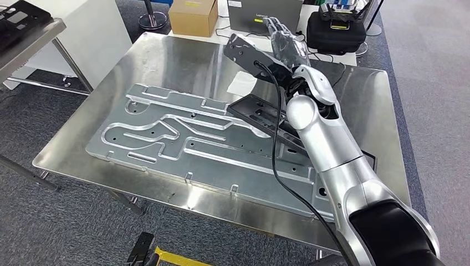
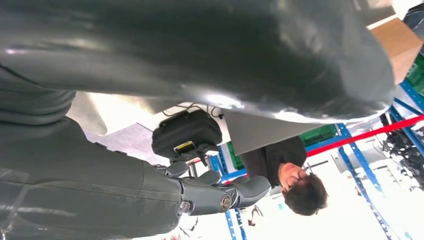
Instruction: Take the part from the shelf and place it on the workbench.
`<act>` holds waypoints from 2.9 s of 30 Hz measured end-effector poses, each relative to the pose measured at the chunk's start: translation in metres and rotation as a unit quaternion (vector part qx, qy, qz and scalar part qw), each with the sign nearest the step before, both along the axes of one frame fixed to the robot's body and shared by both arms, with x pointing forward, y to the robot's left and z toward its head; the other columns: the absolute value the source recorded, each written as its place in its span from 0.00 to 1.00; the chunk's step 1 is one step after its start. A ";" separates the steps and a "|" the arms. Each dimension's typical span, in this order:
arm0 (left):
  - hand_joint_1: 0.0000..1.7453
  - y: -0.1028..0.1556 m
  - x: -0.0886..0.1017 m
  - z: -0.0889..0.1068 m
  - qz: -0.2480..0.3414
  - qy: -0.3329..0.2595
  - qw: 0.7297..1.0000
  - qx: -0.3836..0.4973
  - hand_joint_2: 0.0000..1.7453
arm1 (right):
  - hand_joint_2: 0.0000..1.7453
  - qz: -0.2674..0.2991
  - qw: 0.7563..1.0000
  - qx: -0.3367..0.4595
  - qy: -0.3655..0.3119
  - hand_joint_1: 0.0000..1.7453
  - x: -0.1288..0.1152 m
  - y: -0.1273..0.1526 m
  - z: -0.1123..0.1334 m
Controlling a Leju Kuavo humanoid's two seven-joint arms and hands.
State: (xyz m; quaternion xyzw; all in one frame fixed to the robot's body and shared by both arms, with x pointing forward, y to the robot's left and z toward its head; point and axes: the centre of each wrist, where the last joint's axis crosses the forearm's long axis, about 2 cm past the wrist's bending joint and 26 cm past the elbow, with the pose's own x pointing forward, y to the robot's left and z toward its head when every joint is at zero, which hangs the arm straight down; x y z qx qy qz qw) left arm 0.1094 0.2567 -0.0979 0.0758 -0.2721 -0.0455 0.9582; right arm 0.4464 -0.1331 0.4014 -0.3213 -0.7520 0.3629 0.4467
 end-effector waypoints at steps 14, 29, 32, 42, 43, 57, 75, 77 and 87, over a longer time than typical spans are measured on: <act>0.00 0.002 -0.002 -0.001 0.018 0.001 1.000 -0.005 0.00 | 0.00 0.003 0.999 0.030 0.027 0.00 -0.002 -0.012 -0.039; 0.00 0.005 -0.015 -0.004 0.031 0.018 0.999 -0.006 0.00 | 0.00 0.032 0.996 0.072 0.042 0.00 -0.025 -0.040 -0.095; 0.00 0.005 -0.015 -0.004 0.032 0.018 0.999 -0.006 0.00 | 0.00 0.033 0.996 0.073 0.042 0.00 -0.026 -0.040 -0.095; 0.00 0.006 -0.019 -0.005 0.040 0.019 0.999 -0.008 0.00 | 0.00 0.037 0.995 0.081 0.043 0.00 -0.042 -0.066 -0.125; 0.00 0.006 -0.019 -0.005 0.043 0.018 0.999 -0.008 0.00 | 0.00 0.039 0.995 0.085 0.042 0.00 -0.043 -0.071 -0.126; 0.00 0.009 -0.027 -0.006 0.070 0.020 0.997 -0.009 0.00 | 0.00 0.028 0.996 0.080 0.008 0.00 -0.062 -0.145 -0.113; 0.00 0.009 -0.029 -0.007 0.074 0.022 0.997 -0.010 0.00 | 0.00 0.027 0.997 0.077 -0.001 0.00 -0.067 -0.151 -0.111; 0.00 0.010 -0.028 -0.007 0.081 0.020 0.996 -0.012 0.00 | 0.00 0.027 0.997 0.075 -0.005 0.00 -0.070 -0.156 -0.112; 0.00 0.016 -0.083 -0.014 0.069 0.036 0.997 -0.018 0.00 | 0.50 0.012 0.998 0.061 0.008 0.00 -0.143 -0.224 -0.159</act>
